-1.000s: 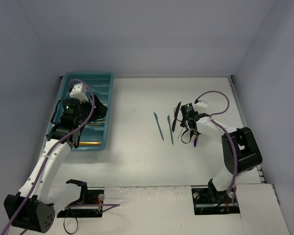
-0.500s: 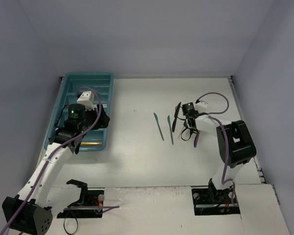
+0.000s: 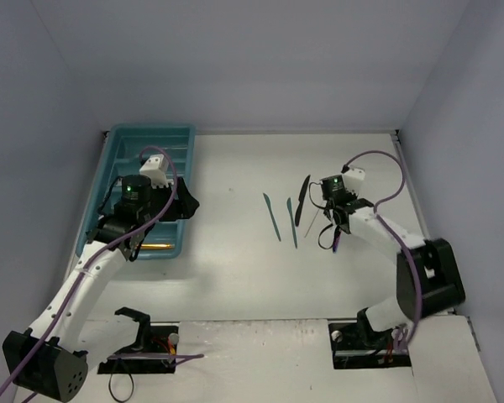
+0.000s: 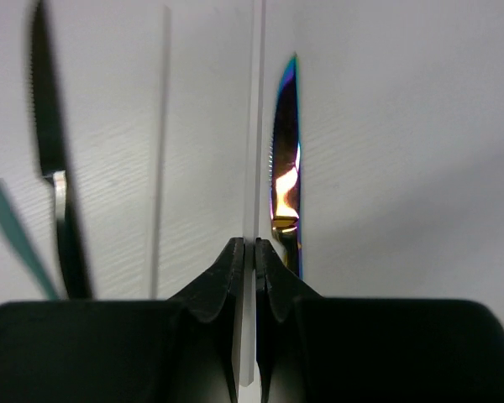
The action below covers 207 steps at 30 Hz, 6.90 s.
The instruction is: Sort the eating utensils into containers
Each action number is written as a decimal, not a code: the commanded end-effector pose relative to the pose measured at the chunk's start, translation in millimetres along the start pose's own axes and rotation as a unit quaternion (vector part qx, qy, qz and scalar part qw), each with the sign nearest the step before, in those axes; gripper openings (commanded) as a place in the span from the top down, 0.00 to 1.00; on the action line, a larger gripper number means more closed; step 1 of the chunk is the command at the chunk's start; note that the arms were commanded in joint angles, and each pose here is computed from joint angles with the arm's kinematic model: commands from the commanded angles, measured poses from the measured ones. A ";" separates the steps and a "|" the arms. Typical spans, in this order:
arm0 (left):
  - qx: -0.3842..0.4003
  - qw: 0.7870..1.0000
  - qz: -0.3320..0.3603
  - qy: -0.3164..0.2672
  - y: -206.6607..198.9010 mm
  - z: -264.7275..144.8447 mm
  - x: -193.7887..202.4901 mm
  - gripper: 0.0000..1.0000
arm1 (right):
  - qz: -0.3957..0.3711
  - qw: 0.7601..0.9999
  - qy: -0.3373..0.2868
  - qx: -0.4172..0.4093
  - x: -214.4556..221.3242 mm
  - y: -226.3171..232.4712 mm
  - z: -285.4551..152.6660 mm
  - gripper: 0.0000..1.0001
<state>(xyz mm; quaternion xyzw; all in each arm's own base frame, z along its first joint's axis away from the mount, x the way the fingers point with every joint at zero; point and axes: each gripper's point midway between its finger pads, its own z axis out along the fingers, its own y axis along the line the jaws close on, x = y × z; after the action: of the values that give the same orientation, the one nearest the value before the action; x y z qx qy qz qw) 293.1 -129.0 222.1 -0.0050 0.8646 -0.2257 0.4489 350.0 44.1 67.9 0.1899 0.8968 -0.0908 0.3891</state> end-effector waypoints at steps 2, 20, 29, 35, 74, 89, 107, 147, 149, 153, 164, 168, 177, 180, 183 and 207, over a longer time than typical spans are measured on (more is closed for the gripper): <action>0.115 0.992 -0.018 -0.038 -72.6 -4.5 -40.9 0.34 | -0.075 0.980 -0.141 -0.116 -61.1 31.8 -98.0 1.00; 0.298 0.953 -0.046 -0.039 -237.6 27.2 -64.1 0.27 | -0.131 0.850 -0.186 -0.476 -37.3 127.8 -269.0 1.00; 0.286 0.955 -0.069 -0.036 -243.0 38.9 -61.7 0.40 | -0.121 0.842 -0.189 -0.490 -33.3 137.3 -277.3 1.00; 0.299 0.951 -0.076 -0.027 -250.2 38.6 -56.9 0.76 | -0.119 0.847 -0.190 -0.483 -33.0 140.4 -273.2 1.00; -0.134 0.848 -0.447 -0.250 207.2 147.3 -182.6 0.86 | -0.086 0.937 -0.180 -0.286 -17.2 91.3 -185.6 0.19; -0.125 0.860 -0.415 -0.268 199.9 116.0 -197.4 0.44 | -0.045 0.969 -0.142 -0.197 -19.9 57.4 -131.7 0.19; -0.102 0.970 -0.159 -0.153 112.5 9.6 -163.0 0.35 | 0.015 0.992 -0.068 -0.103 -23.6 38.3 -60.9 0.21; 0.090 0.995 -0.045 0.016 -22.0 -52.1 -23.3 0.31 | 0.001 0.999 -0.034 -0.016 -30.7 45.4 7.3 1.00; 0.111 0.993 -0.040 0.007 -36.8 -53.0 -34.6 0.31 | -0.036 0.995 -0.072 -0.050 -55.6 55.7 -22.3 1.00; 0.164 0.986 -0.037 0.001 -70.7 -45.9 -49.0 0.31 | -0.122 0.974 -0.138 -0.135 -82.6 88.5 -89.5 1.00; 0.257 0.965 -0.031 -0.045 -161.7 -26.1 -88.5 0.31 | -0.212 0.867 -0.199 -0.405 -63.0 153.4 -234.7 1.00; 0.276 0.960 -0.033 -0.034 -184.7 -15.8 -87.7 0.31 | -0.217 0.842 -0.208 -0.447 -60.5 159.2 -258.3 1.00; 0.287 0.956 -0.065 -0.021 -215.3 11.5 -72.5 0.51 | -0.215 0.830 -0.216 -0.466 -60.3 161.2 -270.0 1.00; 0.312 0.946 -0.077 -0.034 -230.1 11.5 -76.9 0.56 | -0.215 0.830 -0.215 -0.467 -58.9 161.8 -269.2 1.00; 0.316 0.945 -0.077 -0.025 -238.2 16.7 -71.5 0.61 | -0.215 0.831 -0.213 -0.466 -57.6 163.0 -267.0 1.00; 0.289 0.952 -0.097 0.017 -239.0 42.1 -41.1 0.74 | -0.204 0.845 -0.221 -0.441 -59.7 159.8 -255.6 1.00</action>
<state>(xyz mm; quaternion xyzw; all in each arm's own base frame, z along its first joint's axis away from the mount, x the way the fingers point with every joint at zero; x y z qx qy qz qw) 305.2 -343.4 301.9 0.0419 0.7925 -0.4808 0.3727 276.6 246.2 251.5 -0.2328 0.7856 0.1783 0.5449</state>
